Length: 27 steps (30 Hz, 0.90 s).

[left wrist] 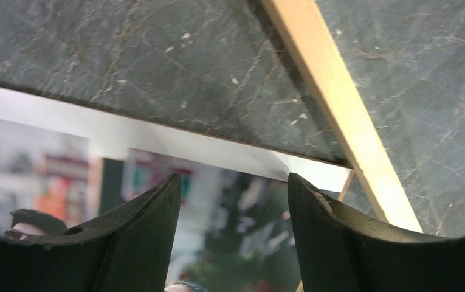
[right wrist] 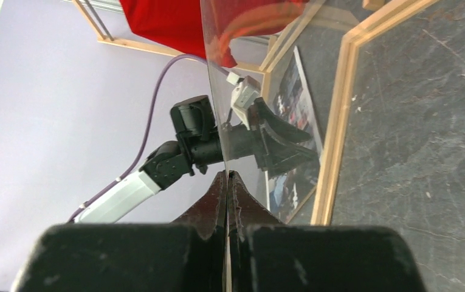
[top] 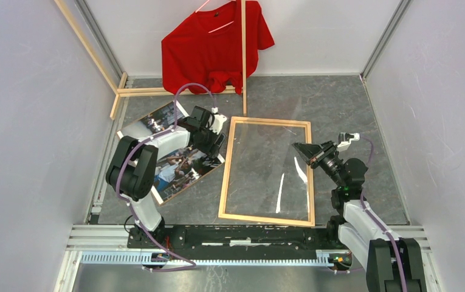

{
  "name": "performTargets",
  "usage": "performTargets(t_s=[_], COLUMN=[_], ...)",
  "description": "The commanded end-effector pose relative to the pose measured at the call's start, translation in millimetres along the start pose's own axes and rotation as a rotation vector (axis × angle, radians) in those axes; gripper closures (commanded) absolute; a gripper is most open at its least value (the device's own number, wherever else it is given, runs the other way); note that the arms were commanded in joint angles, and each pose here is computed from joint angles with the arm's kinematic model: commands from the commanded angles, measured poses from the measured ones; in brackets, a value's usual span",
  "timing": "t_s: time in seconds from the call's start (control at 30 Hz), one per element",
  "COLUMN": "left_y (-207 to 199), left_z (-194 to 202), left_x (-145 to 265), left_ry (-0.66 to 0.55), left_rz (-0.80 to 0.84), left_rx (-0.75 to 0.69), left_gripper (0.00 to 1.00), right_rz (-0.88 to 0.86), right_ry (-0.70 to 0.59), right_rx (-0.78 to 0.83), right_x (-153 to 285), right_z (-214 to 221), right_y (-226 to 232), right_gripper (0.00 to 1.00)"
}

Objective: Put the photo into the frame
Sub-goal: Place the photo frame item in the photo frame.

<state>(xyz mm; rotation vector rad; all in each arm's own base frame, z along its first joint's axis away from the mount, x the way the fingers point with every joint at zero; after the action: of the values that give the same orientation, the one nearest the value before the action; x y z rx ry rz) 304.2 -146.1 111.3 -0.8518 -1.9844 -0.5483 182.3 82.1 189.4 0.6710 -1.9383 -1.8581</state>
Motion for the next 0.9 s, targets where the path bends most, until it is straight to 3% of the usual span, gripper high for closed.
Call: performTargets(t_s=[0.0, 0.87], left_y=[13.2, 59.1], left_z=[-9.6, -6.0], left_x=[10.5, 26.9], left_ry=[-0.057, -0.109], left_rz=[-0.004, -0.087], left_rx=[0.027, 0.188], left_gripper=[0.29, 0.29], right_rz=[-0.128, -0.318], right_ry=[0.035, 0.138], right_rx=[0.031, -0.151], right_x=[-4.6, -5.2], right_z=[-1.9, 22.9], right_y=[40.6, 95.2], right_gripper=[1.0, 1.0])
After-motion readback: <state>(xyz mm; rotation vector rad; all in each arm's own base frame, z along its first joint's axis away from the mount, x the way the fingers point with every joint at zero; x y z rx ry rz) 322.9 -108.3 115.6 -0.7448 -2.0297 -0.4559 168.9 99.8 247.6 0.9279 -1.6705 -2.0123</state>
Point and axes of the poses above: each gripper's point midway between its finger pads, its own x axis back along the fingers, its own y axis along the line the jaws close on, z = x × y, the point moved 10 cm from there along x, back along the fingers, and after that the axes turned 10 degrees about -x, right-handed, at the moved point
